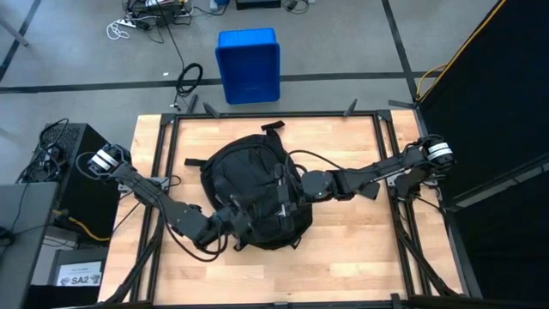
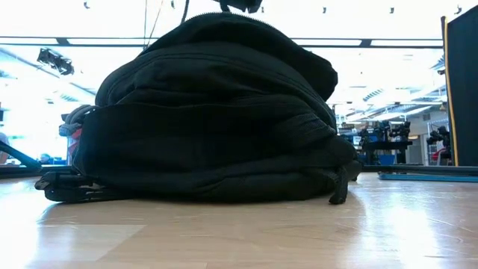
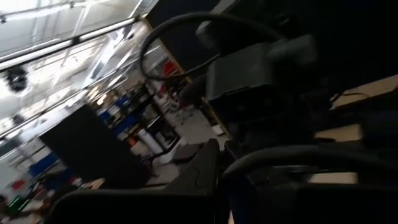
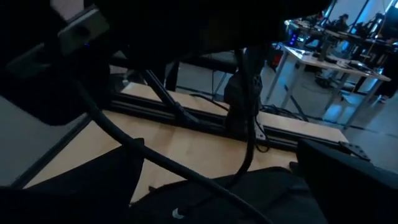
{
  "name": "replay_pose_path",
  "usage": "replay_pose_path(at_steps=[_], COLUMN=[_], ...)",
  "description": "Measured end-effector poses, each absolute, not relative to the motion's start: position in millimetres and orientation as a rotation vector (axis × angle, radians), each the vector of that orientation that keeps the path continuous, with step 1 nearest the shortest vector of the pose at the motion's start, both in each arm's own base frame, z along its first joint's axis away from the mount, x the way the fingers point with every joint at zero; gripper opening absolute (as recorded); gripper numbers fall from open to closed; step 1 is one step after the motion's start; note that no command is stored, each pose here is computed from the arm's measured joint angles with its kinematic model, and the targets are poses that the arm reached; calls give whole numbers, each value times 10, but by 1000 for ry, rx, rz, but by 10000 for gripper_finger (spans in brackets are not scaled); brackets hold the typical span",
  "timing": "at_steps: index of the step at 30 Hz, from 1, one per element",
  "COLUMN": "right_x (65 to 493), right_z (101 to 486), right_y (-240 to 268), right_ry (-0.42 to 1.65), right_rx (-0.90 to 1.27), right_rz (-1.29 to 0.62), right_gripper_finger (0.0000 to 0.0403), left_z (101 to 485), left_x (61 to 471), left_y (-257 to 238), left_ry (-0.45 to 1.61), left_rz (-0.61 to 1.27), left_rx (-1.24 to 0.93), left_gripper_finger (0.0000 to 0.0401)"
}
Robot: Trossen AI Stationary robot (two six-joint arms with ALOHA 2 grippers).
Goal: Unpack backpack
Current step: Put the black charger cable into the black backpack
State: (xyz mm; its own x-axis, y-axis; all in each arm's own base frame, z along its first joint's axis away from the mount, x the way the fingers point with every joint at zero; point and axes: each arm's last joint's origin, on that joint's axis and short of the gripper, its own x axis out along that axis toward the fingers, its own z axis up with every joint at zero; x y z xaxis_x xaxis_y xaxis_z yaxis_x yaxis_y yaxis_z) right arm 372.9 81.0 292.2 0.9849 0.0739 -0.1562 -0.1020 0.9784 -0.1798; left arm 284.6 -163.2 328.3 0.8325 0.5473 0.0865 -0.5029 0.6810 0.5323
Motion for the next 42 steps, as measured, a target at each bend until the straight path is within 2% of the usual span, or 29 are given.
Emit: replay_pose_path(at_steps=[13, 21, 25, 28, 37, 42], right_x=[3742, 3742, 3735, 3730, 3719, 3718], right_z=[2928, 2957, 2957, 2957, 2944, 2935], right_y=[746, 771, 806, 829, 869, 866], right_ry=[147, 112, 108, 106, 114, 122], right_rx=[-158, -175, -203, -213, -267, -277], right_rz=[78, 161, 179, 186, 201, 201], right_gripper_finger=[389, 353, 303, 247, 24, 4], left_z=[3285, 3286, 3284, 3282, 3272, 3273], left_x=[2879, 2904, 2905, 2904, 2896, 2858], left_y=[-1690, -1664, -1662, -1661, -1649, -1672], left_ry=[-23, -35, -33, -28, 4, 35], left_rz=[375, 353, 354, 362, 416, 485], left_rx=[571, 573, 574, 575, 573, 562], left_gripper_finger=[0, 0, 0, 0, 0, 0])
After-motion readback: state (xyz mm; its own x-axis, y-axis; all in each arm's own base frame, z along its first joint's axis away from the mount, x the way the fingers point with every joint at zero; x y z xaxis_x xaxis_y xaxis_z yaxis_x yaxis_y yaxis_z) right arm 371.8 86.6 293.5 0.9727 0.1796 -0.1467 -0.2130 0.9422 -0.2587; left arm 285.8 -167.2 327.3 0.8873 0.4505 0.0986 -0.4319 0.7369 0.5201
